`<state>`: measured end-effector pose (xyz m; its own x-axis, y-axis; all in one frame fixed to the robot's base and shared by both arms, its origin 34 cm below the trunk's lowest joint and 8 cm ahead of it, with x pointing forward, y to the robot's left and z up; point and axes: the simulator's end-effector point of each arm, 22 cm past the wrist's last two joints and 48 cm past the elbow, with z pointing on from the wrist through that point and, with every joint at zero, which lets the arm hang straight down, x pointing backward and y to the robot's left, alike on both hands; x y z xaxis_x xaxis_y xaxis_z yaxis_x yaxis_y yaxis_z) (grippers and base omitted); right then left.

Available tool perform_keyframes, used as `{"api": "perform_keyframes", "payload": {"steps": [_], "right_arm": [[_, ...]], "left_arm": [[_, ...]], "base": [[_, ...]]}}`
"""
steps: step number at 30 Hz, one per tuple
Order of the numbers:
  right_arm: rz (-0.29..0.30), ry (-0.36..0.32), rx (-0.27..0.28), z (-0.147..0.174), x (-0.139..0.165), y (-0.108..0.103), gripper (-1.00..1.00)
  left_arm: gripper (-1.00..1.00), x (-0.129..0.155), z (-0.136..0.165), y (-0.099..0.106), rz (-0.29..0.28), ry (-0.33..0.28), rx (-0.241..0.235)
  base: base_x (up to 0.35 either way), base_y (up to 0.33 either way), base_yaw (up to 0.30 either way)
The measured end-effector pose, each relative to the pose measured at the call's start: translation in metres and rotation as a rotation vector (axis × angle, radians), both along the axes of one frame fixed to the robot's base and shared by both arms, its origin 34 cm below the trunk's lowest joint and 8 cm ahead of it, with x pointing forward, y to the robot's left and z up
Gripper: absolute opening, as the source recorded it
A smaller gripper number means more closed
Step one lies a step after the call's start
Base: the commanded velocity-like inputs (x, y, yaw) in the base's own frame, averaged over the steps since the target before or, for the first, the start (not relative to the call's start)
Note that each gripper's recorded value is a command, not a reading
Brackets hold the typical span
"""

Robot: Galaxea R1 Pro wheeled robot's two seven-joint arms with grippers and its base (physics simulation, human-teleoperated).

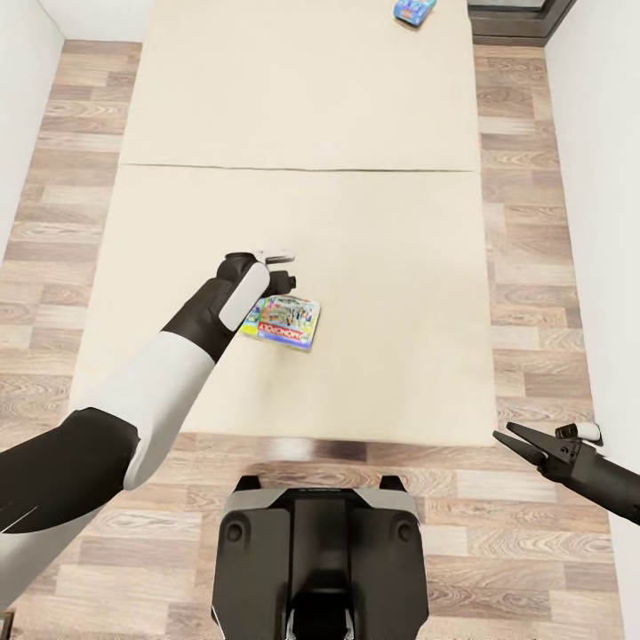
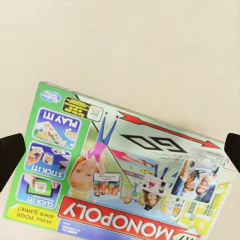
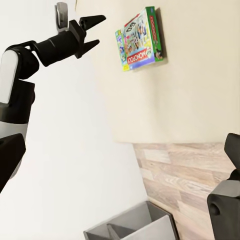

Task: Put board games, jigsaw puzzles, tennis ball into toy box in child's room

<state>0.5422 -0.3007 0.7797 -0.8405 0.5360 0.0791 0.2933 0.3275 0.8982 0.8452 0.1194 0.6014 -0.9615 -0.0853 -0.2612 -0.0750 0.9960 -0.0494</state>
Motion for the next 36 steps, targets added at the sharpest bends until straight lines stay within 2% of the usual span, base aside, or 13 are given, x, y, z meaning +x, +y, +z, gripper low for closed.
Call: {"api": "perform_keyframes", "payload": {"steps": [9,20,36], "right_arm": [[0.002,0.017,-0.003,-0.007,-0.004,0.0,1.0],[0.025,0.052,-0.036,-0.022,-0.014,-0.002,1.0],[0.029,0.082,-0.042,-0.035,-0.022,-0.002,1.0]], "left_arm": [[1.0,0.013,0.002,0.0,-0.003,-0.016,0.0],[1.0,0.031,0.006,-0.001,-0.003,-0.035,-0.004],[1.0,0.039,-0.001,-0.001,-0.006,-0.033,-0.005]], "base": [[0.0,0.0,0.0],[0.0,0.0,0.0],[0.0,0.0,0.0]]}}
